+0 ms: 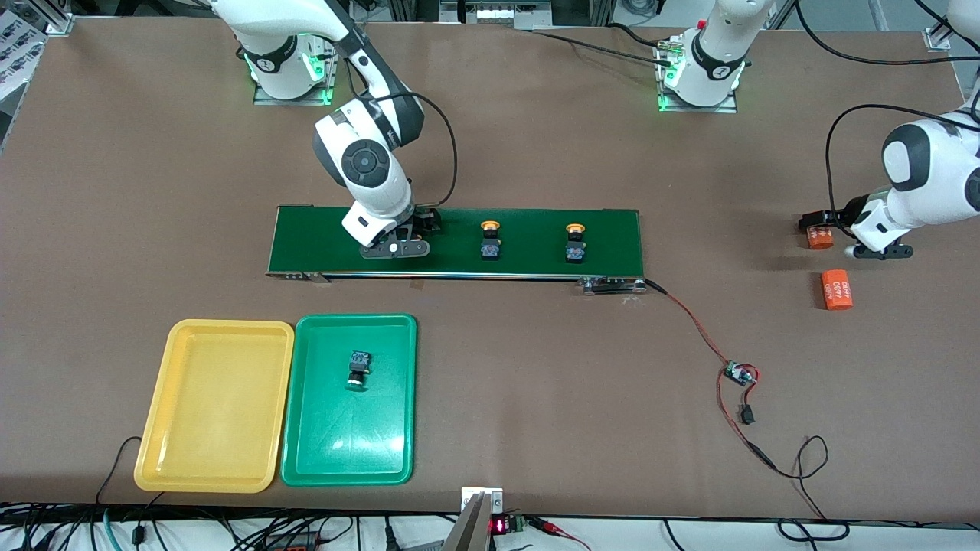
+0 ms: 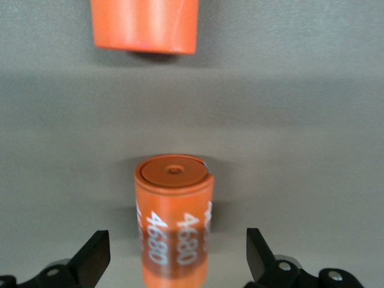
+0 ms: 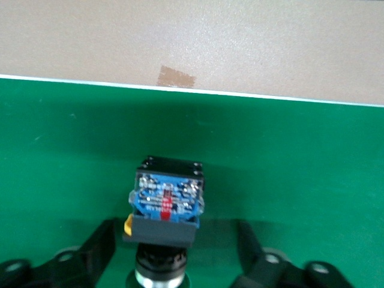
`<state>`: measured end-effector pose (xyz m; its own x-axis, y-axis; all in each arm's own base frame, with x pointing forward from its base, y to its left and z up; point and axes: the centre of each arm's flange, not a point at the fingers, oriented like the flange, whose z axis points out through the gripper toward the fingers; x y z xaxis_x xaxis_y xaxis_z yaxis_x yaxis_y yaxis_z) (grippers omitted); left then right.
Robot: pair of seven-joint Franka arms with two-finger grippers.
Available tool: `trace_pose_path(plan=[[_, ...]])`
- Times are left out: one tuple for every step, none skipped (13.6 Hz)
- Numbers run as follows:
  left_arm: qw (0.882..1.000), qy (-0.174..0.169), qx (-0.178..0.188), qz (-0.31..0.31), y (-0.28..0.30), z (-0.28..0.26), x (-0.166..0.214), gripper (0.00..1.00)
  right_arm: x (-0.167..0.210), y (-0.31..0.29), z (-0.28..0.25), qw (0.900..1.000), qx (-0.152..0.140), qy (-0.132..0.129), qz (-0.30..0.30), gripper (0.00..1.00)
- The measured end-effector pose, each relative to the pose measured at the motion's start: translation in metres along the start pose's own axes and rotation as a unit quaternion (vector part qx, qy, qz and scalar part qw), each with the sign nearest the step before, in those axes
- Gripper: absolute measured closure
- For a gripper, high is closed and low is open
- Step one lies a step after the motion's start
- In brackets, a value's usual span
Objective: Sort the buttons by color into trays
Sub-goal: 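Carry the green button to the green tray while the left gripper grasps a cylinder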
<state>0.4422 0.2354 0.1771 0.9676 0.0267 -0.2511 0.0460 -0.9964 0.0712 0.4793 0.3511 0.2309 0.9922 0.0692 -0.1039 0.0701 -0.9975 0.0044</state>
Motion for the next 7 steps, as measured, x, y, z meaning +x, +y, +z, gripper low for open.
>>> trace_pose_path(plan=[[1.000,0.002,-0.001,0.001,-0.003,0.005,0.000,0.00,0.001,0.001,-0.001,1.000,0.000,0.001,-0.002,0.31],[1.000,0.002,-0.003,0.000,-0.004,0.008,-0.001,0.09,0.003,0.003,-0.003,1.000,0.001,0.003,-0.002,0.43],[1.000,0.001,-0.004,-0.001,-0.005,0.009,-0.001,0.22,0.006,0.005,-0.006,1.000,0.003,0.005,0.000,0.53],[1.000,-0.003,-0.004,-0.001,-0.005,0.009,-0.002,0.31,0.009,0.008,-0.009,1.000,0.004,0.008,0.003,0.59],[1.000,-0.009,-0.004,0.001,-0.004,0.007,-0.002,0.43,0.013,0.011,-0.012,1.000,0.006,0.011,0.006,0.59],[1.000,-0.010,-0.001,0.004,-0.002,0.002,0.000,0.51,0.018,0.015,-0.016,1.000,0.008,0.015,0.010,0.59],[1.000,-0.006,0.006,0.008,0.002,-0.008,0.003,0.50,0.025,0.019,-0.023,1.000,0.011,0.020,0.014,0.59]])
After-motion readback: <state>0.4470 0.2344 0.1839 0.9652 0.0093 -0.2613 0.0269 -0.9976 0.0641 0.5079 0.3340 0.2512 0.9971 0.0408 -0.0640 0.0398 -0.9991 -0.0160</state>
